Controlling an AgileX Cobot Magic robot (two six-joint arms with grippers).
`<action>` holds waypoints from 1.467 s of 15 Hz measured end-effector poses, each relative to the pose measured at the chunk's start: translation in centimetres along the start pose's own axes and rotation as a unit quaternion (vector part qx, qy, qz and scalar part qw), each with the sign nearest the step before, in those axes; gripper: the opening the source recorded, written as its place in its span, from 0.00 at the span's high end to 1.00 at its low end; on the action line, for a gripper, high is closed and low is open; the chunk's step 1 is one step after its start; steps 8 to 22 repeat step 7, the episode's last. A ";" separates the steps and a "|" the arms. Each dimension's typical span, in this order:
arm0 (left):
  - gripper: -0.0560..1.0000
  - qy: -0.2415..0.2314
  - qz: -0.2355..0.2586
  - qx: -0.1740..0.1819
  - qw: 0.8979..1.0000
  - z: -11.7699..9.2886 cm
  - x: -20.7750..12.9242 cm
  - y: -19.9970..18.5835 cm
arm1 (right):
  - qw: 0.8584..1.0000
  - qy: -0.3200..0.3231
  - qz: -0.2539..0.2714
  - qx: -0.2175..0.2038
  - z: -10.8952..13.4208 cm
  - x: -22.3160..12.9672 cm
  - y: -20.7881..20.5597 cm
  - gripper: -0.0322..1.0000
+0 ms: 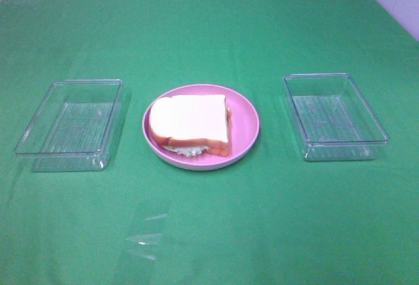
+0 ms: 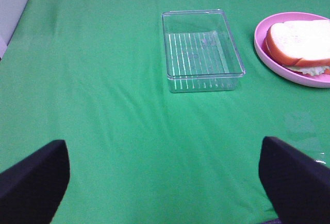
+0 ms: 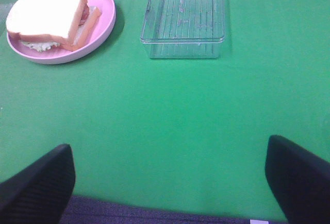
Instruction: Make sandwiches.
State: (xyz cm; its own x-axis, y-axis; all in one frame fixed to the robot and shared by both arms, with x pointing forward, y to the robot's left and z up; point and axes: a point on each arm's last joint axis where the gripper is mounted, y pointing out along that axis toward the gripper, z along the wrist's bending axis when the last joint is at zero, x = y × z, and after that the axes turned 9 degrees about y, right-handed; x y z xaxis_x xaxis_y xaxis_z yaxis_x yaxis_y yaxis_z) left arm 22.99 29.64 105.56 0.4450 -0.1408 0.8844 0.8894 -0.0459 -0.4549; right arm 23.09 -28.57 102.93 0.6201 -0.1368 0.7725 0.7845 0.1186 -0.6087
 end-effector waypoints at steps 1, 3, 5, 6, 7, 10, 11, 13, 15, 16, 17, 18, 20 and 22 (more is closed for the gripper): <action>0.09 0.000 0.000 0.000 1.000 0.0 0.0 0.0 | 1.000 0.000 0.000 0.000 0.0 0.0 0.0 0.04; 0.09 0.000 0.000 0.000 1.000 0.0 0.0 0.0 | 1.000 0.000 0.000 0.000 0.0 0.0 0.0 0.04; 0.09 0.000 0.000 0.000 1.000 0.0 0.0 0.0 | 1.000 0.000 0.000 0.000 0.0 0.0 0.0 0.04; 0.09 0.000 0.000 0.000 1.000 0.0 0.0 0.0 | 1.000 0.000 0.000 0.000 0.0 0.0 0.0 0.04; 0.09 0.000 0.000 0.000 1.000 0.0 0.0 0.0 | 1.000 0.000 0.000 0.000 0.0 0.0 0.0 0.04; 0.09 0.000 0.000 0.000 1.000 0.0 0.0 0.0 | 1.000 0.000 0.000 0.000 0.0 0.0 0.0 0.04; 0.09 0.000 0.000 0.000 1.000 0.0 0.0 0.0 | 1.000 0.000 0.000 0.000 0.0 0.0 0.0 0.04; 0.09 0.000 0.000 0.000 1.000 0.0 0.0 0.0 | 1.000 0.000 0.000 0.000 0.0 0.0 0.0 0.04; 0.09 0.000 0.000 0.000 1.000 0.0 0.0 0.0 | 1.000 0.000 0.000 0.000 0.0 0.0 0.0 0.04; 0.09 0.000 0.000 0.000 1.000 0.0 0.0 0.0 | 1.000 0.000 0.000 0.000 0.0 0.0 0.0 0.04; 0.09 0.000 0.000 0.000 1.000 0.0 0.0 0.0 | 1.000 0.000 0.000 0.000 0.0 0.0 0.0 0.04; 0.09 0.000 0.000 0.000 1.000 0.0 0.0 0.0 | 1.000 0.000 0.000 0.000 0.0 0.0 0.0 0.04; 0.09 0.000 0.000 0.000 1.000 0.0 0.0 0.0 | 1.000 0.000 0.000 0.000 0.0 0.0 0.0 0.04; 0.09 0.000 0.000 0.000 1.000 0.0 0.0 0.0 | 1.000 0.000 0.000 0.000 0.0 0.0 0.0 0.04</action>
